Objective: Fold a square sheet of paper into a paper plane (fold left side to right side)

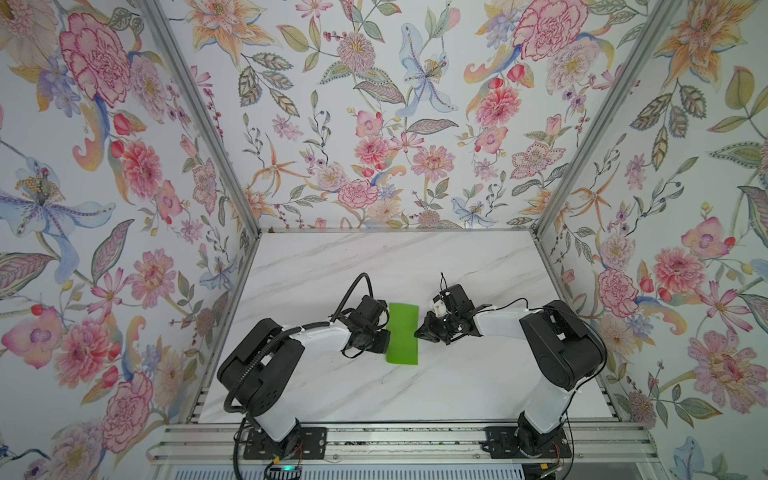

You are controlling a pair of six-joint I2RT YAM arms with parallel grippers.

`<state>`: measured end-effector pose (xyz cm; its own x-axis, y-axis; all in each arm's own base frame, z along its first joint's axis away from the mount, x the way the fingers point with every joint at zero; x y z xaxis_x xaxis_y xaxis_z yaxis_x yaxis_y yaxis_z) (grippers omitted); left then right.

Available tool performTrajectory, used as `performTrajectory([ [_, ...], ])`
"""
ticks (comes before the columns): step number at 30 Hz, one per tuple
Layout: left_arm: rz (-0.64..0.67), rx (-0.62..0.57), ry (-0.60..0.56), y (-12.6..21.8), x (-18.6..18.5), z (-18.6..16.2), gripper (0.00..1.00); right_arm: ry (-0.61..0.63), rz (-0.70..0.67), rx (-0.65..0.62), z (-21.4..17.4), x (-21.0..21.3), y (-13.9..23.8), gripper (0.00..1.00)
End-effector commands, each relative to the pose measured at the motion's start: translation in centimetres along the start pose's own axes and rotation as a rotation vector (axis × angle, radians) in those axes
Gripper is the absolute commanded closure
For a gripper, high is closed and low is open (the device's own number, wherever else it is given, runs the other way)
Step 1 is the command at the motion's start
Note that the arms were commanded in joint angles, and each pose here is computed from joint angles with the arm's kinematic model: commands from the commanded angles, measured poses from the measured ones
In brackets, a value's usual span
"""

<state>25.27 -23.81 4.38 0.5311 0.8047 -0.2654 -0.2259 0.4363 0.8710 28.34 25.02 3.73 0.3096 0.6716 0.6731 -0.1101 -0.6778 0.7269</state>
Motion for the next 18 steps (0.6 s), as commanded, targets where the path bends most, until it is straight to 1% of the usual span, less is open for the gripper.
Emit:
performTrajectory([
  [1,0.128,0.173,0.021,0.0,2.7,-4.6,0.89,-0.091,-0.201,0.016,-0.7,-5.5,-1.0,1.00],
  [3,0.109,0.132,0.015,0.6,2.2,-3.3,0.90,-0.091,-0.200,0.015,-0.7,-5.5,-1.0,1.00],
  [7,0.016,0.007,0.019,2.2,0.0,-0.2,0.89,-0.089,-0.197,0.013,-0.6,-5.3,-1.0,1.00],
  [9,-0.012,-0.012,0.027,2.3,-0.7,0.6,0.89,-0.089,-0.199,0.013,-0.6,-5.4,-1.0,1.00],
  [13,-0.081,-0.025,0.003,2.2,-2.5,1.3,0.88,-0.089,-0.199,0.015,-0.7,-5.4,-1.0,1.00],
  [16,-0.124,-0.008,-0.009,1.4,-3.7,0.9,0.87,-0.088,-0.199,0.015,-0.7,-5.4,-1.1,1.00],
  [18,-0.120,0.019,-0.013,0.8,-3.7,0.3,0.87,-0.089,-0.198,0.014,-0.7,-5.4,-1.0,1.00],
])
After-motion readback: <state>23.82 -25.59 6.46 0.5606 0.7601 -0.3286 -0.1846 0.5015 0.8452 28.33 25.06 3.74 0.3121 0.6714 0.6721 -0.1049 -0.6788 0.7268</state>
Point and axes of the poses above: each gripper's point midway between its finger pads, its own y axis back along the fingers, its own x axis along the line the jaws close on, z = x × y, the point moved 3 cm from there along y, back along the fingers, and after that the axes turned 11 degrees about -y, right-handed, at the moved point
